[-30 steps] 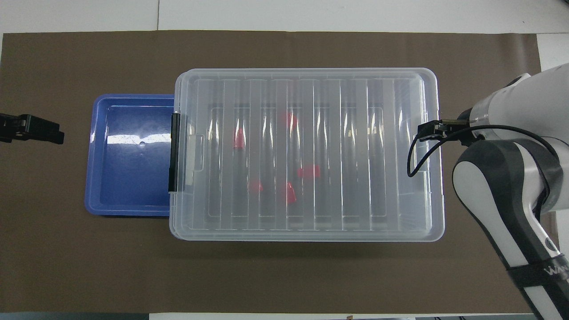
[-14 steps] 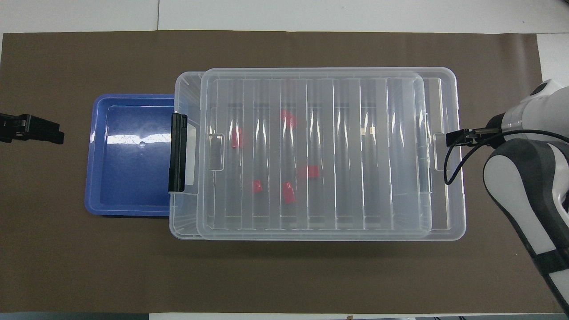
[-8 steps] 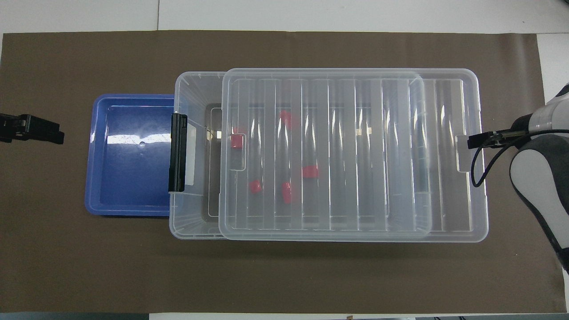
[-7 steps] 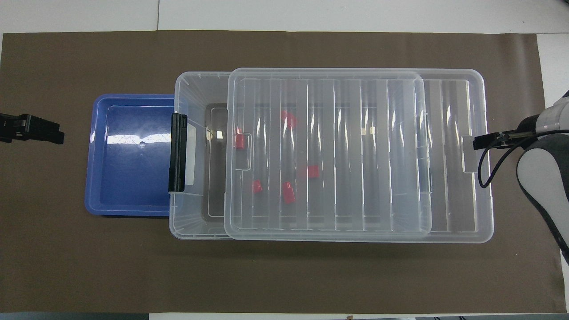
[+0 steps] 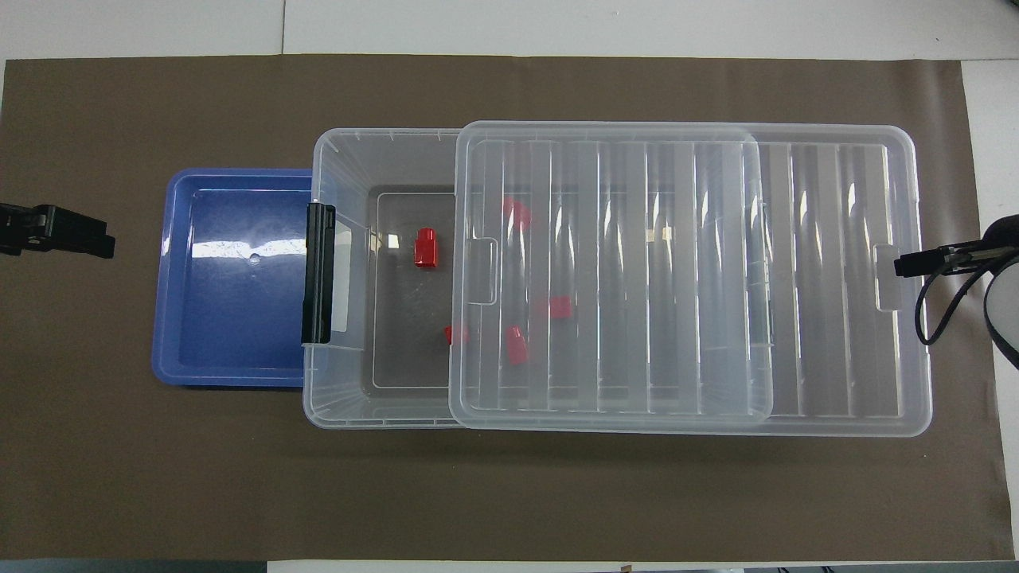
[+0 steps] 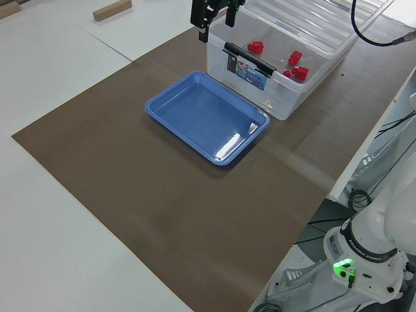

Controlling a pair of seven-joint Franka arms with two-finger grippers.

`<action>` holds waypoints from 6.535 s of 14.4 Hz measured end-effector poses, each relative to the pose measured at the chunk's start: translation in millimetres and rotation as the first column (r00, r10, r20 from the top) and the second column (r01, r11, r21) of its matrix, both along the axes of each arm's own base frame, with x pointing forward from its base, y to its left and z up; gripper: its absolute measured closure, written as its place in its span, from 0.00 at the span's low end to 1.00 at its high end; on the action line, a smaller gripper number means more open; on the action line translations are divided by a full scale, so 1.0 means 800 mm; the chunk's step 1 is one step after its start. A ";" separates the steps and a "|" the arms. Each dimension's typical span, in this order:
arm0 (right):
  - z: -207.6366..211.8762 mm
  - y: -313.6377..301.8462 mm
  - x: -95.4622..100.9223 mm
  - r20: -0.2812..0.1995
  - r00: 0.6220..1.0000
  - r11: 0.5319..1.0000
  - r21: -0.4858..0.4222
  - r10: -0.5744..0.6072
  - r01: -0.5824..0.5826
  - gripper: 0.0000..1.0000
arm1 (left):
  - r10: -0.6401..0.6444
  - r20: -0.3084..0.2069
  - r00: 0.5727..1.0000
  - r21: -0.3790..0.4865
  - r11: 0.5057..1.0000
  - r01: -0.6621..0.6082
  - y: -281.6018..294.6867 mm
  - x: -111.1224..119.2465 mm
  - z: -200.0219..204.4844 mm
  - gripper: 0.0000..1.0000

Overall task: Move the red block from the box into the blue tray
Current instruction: 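Slide the clear lid away from the tray with the right gripper, then reach the left gripper into the opened box toward a red block, then grasp the red block with the left gripper, then lift the red block out and carry it over the blue tray, then release the red block into the blue tray while the right gripper slides the lid back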

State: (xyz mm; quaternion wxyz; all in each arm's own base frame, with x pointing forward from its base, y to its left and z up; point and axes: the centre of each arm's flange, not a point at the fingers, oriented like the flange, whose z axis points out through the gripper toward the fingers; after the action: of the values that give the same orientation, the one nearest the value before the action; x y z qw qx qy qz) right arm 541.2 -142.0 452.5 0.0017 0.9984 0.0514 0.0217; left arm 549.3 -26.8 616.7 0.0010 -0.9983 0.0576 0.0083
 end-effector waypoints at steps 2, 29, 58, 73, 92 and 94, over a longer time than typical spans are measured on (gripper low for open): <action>0.000 -0.012 -0.003 0.000 1.000 1.000 -0.001 0.008 -0.008 0.00 | -0.001 -0.001 1.000 0.000 1.000 0.001 -0.001 0.000 0.000 0.00; 0.099 -0.010 0.015 -0.022 0.999 0.999 0.002 0.039 -0.039 0.00 | -0.068 0.124 0.990 -0.055 0.996 0.075 -0.386 -0.015 -0.334 0.03; 0.112 -0.002 -0.017 0.004 0.998 0.998 0.016 -0.058 0.058 0.89 | 0.112 0.171 0.979 -0.056 0.993 -0.103 -0.300 -0.027 -0.160 0.66; 0.029 -0.064 -0.015 -0.027 0.993 0.994 -0.001 -0.112 0.112 0.99 | 0.000 0.150 0.989 0.011 1.000 -0.002 -0.070 -0.004 -0.290 0.66; 0.013 0.114 0.018 -0.055 0.964 0.966 0.003 -0.259 0.260 0.99 | -0.041 0.074 0.996 0.025 0.999 0.039 -0.044 0.022 -0.321 0.00; 0.012 0.137 0.020 -0.056 0.961 0.963 0.002 -0.271 0.271 0.99 | -0.042 0.069 0.997 0.030 0.999 0.040 -0.047 0.025 -0.264 0.00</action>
State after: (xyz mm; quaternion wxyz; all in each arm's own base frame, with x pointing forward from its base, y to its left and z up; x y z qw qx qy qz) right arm 557.1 -32.1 462.3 -0.0018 0.9963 -0.0858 -0.0061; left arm 569.3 -64.6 405.3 0.0176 -0.9965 0.0782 -0.0257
